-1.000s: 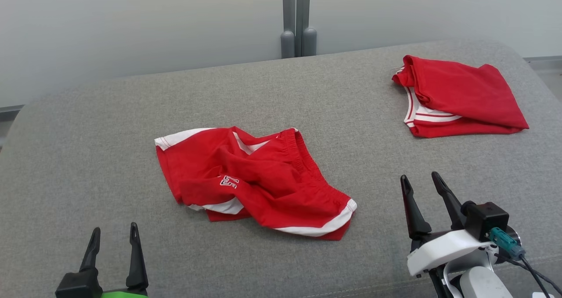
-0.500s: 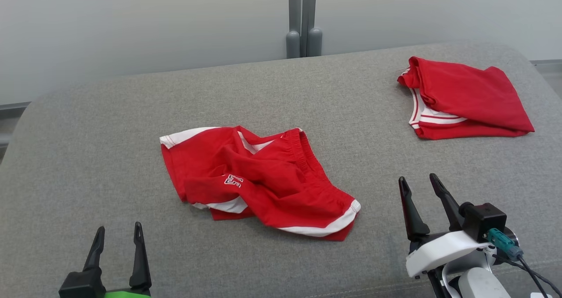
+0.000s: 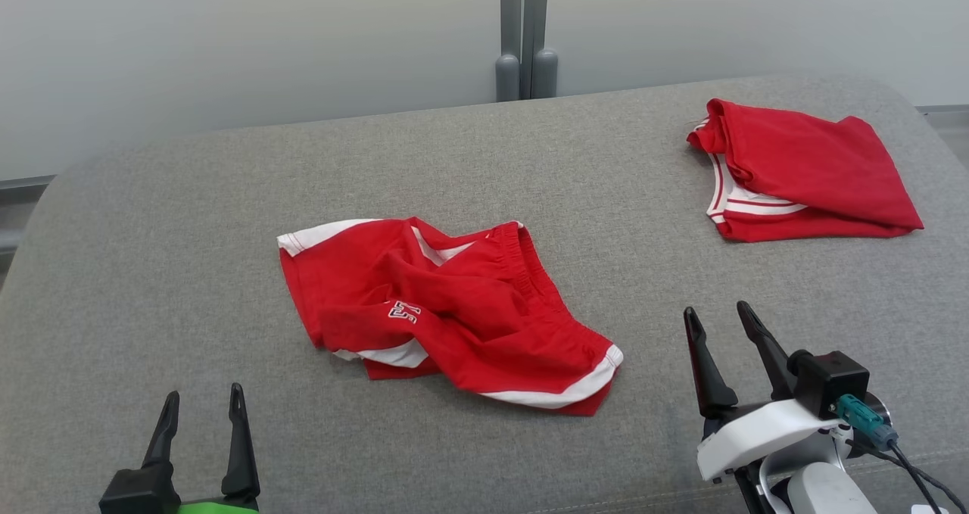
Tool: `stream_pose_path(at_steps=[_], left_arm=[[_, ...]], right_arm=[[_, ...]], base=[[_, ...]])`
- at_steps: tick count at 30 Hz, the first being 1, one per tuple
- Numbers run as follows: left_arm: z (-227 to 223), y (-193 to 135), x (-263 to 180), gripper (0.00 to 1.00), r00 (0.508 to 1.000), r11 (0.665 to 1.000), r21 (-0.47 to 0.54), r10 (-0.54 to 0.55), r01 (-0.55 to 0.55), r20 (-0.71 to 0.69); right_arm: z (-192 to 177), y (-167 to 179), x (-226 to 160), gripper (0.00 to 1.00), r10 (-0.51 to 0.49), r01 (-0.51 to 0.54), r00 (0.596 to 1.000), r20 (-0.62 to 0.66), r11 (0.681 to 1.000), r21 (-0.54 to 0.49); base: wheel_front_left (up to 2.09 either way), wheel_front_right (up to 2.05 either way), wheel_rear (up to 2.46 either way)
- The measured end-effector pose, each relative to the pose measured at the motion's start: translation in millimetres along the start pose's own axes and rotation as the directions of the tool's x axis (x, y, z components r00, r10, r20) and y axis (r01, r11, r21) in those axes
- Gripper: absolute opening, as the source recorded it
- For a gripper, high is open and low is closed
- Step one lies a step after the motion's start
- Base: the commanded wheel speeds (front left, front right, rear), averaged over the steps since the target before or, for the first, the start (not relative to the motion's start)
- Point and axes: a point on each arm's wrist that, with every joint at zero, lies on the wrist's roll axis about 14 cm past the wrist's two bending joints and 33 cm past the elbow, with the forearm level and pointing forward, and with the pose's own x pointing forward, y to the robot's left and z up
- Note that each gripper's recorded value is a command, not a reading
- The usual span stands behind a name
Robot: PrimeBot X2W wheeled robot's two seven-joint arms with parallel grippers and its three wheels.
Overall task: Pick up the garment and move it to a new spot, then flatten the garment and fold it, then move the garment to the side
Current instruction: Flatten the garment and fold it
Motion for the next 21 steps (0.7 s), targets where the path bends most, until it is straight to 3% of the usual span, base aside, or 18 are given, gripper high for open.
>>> stream_pose_path(at_steps=[5, 12, 21], left_arm=[[-2.9, -1.3, -0.4, 1.00, 1.000, 1.000, -0.016, -0.005, 0.005, -0.010], [-15.9, -21.9, 7.4, 1.00, 0.990, 0.993, -0.036, -0.119, 0.117, -0.074], [-55.7, -37.2, 26.1, 1.00, 0.949, 0.974, -0.050, -0.226, 0.221, -0.218]], right_arm=[[-1.3, 1.6, -0.2, 1.00, 0.005, -0.005, 1.000, -0.004, 1.000, 0.001], [-11.9, 19.3, 3.4, 1.00, 0.078, -0.078, 0.996, -0.043, 0.997, 0.004], [-42.9, 26.1, 17.4, 1.00, 0.165, -0.175, 0.970, -0.178, 0.984, -0.041]], base=[[0.00, 0.00, 0.00], [0.00, 0.00, 0.00], [0.00, 0.00, 0.00]])
